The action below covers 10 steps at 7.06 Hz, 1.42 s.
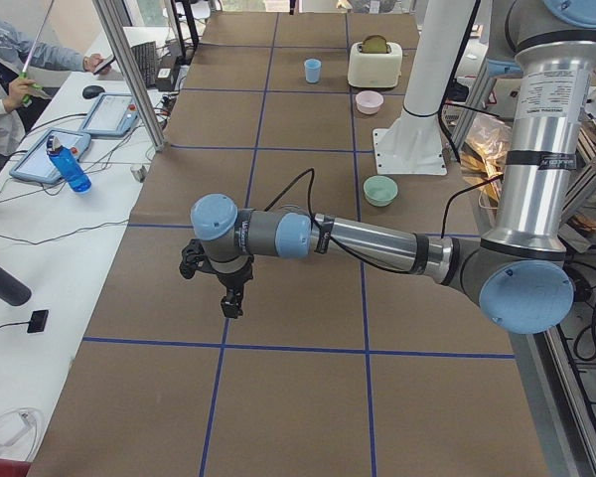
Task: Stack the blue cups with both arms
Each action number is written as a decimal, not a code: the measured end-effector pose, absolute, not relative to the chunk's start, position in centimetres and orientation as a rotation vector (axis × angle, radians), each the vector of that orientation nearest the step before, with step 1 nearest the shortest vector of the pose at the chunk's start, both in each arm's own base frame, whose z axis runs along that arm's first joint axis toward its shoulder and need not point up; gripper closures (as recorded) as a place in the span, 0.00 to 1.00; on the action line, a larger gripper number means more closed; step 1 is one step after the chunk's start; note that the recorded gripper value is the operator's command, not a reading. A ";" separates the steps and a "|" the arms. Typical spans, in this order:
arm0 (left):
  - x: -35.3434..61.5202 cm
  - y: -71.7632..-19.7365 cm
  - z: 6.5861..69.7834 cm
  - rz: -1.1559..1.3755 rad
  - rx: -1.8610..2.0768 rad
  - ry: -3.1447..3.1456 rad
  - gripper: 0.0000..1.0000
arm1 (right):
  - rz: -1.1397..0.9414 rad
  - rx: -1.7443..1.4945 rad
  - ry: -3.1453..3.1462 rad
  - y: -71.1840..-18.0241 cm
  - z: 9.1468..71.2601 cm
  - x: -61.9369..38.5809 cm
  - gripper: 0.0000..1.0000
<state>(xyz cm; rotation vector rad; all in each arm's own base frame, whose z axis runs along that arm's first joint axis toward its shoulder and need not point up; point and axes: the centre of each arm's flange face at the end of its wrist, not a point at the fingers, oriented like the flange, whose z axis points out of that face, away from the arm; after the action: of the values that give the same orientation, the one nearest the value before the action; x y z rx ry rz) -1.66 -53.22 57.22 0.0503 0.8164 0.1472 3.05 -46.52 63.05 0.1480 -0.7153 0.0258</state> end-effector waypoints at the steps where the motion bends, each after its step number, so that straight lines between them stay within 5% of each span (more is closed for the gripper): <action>1: -0.6 -53.7 56.4 0.157 0.054 0.818 0.01 | 0.004 0.164 -0.719 -46.3 62.9 3.0 0.00; 10: 16.7 -50.6 49.7 0.053 0.044 0.939 0.02 | -0.176 0.121 -0.880 -44.0 54.1 -8.9 0.06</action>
<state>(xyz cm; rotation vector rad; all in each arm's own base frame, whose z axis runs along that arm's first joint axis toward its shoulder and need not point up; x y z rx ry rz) 16.69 -50.65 49.73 0.0444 0.9389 0.0531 -8.86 -44.03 54.10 0.1212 -0.8800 -0.1758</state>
